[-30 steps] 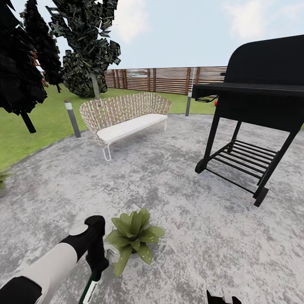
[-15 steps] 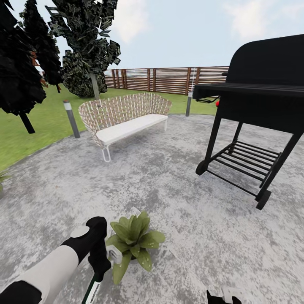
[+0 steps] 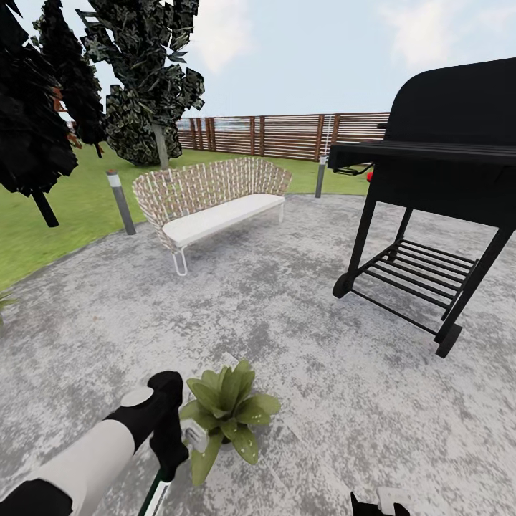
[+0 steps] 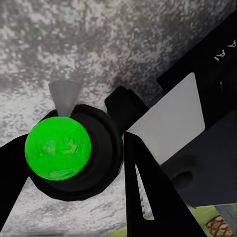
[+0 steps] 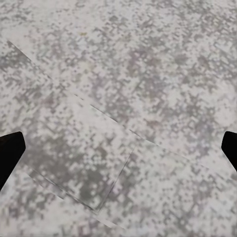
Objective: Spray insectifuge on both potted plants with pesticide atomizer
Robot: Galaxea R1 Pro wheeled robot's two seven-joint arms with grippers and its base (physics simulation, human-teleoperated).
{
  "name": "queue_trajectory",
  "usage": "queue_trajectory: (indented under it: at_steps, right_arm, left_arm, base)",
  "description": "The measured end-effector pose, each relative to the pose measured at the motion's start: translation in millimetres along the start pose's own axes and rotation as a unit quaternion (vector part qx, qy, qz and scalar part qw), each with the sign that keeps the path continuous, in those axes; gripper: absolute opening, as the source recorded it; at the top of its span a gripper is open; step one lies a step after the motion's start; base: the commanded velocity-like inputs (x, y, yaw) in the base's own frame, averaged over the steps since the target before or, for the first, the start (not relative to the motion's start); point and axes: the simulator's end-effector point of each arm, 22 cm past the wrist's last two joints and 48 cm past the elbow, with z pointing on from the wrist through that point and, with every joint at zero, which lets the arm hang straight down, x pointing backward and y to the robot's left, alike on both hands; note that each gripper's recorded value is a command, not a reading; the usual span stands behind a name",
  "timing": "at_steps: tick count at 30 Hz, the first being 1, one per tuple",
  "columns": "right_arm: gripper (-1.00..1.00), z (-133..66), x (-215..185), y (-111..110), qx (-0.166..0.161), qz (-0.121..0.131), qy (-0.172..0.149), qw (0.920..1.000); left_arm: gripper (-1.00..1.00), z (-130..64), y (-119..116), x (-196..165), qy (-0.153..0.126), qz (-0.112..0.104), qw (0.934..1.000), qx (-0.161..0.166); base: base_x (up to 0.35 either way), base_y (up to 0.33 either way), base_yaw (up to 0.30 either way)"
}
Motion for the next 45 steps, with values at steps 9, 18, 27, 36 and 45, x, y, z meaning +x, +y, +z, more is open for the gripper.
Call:
queue_trajectory:
  at_steps: [9, 18, 27, 36, 45]
  right_arm:
    - [1.0, -0.1, 0, 0, 0.0, 0.0, 0.0, 1.0]
    - [1.0, 0.0, 0, -3, 0.001, -0.001, 0.0, 1.0]
    - [1.0, 0.0, 0, -4, 0.002, -0.002, 0.0, 1.0]
    - [1.0, 0.0, 0, -4, 0.002, -0.002, 0.0, 1.0]
    - [1.0, 0.0, 0, -3, 0.002, -0.002, 0.0, 1.0]
  left_arm:
    - [-1.0, 7.5, 0, 4, 0.003, -0.003, 1.0, 0.0]
    - [-1.0, -2.1, -4, -8, -0.012, 0.006, 0.9999, -0.004]
    - [-1.0, -42.2, 7, -30, -0.042, 0.01, 0.999, -0.016]
    - [-1.0, -57.6, 13, -34, -0.05, 0.007, 0.9986, -0.019]
    - [-1.0, -44.7, 13, -25, -0.036, 0.006, 0.9992, -0.015]
  base:
    - [0.0, 0.0, 0.0]
    - [0.0, 0.0, 0.0]
    - [0.0, 0.0, 0.0]
    - [0.0, 0.0, 0.0]
    - [0.0, 0.0, 0.0]
